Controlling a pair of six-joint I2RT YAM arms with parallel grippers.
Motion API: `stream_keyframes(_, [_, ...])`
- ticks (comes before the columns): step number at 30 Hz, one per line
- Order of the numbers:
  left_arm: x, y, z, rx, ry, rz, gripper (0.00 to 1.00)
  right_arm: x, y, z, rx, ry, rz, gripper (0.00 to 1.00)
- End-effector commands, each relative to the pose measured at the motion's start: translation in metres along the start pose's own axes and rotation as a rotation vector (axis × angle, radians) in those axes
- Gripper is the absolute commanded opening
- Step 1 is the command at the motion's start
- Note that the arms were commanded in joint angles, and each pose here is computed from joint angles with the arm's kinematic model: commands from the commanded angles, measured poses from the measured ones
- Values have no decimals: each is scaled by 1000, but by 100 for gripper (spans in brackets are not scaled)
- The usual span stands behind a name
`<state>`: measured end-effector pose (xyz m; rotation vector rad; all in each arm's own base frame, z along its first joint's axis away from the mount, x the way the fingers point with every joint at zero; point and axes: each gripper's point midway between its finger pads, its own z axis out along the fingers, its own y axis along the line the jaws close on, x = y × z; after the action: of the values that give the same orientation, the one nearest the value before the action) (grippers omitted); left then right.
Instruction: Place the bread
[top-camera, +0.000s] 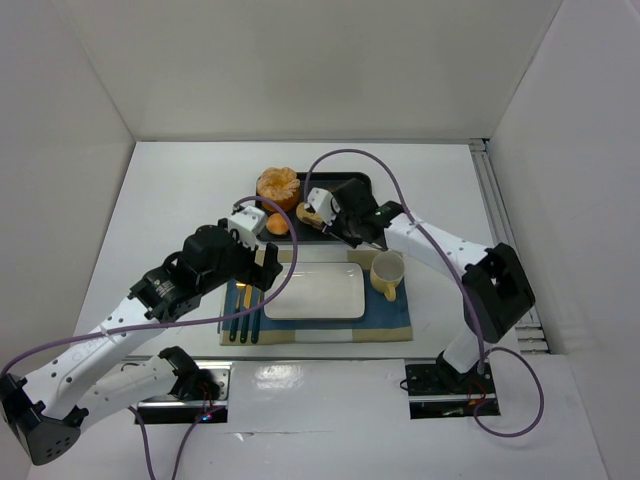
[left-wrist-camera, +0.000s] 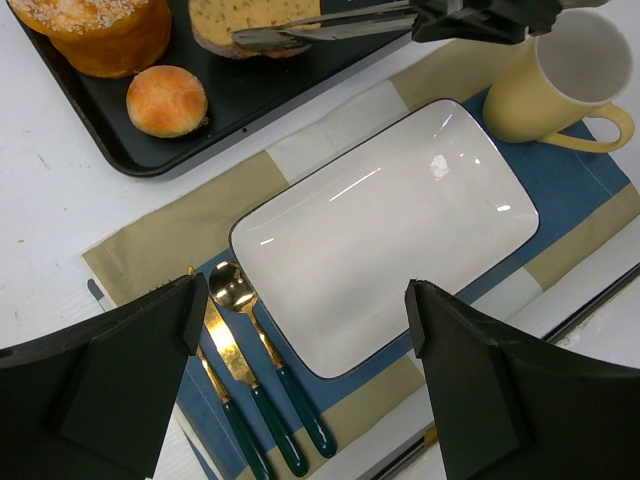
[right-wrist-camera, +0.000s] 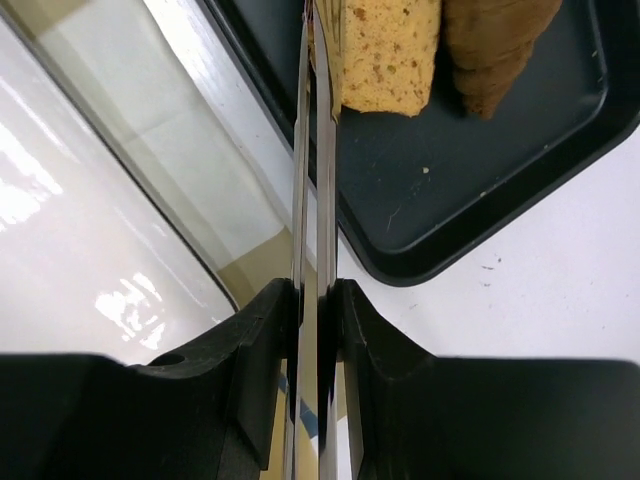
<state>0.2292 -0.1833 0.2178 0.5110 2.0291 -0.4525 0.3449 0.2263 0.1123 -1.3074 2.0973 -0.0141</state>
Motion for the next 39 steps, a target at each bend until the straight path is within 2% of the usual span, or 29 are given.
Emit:
stream_keyframes(1, [-14, -2, -2, 11, -62, 20, 100, -22, -4, -32, -18, -130, 21, 0])
stream_keyframes(9, [-11, 0, -1, 0, -55, 20, 100, 0, 23, -64, -140, -183, -20, 0])
stream_keyframes(14, [-11, 2, -1, -10, -56, 20, 100, 10, 53, -93, -268, -244, -112, 0])
stream_keyframes(22, [-9, 4, 1, -21, -48, 20, 100, 27, 76, -130, -344, -306, -236, 0])
stream_keyframes(28, [-8, 4, 3, -22, -39, 21, 100, 51, 100, -128, -482, -221, -239, 0])
stream_keyframes(33, [-8, 4, 3, -22, -39, 21, 100, 59, 105, -123, -520, -170, -225, 0])
stream_keyframes(38, [-8, 4, 3, -22, -39, 21, 100, 65, 109, -116, -547, -132, -215, 5])
stream_keyframes(39, [-8, 4, 3, -22, -39, 21, 100, 65, 109, -116, -547, -132, -215, 9])
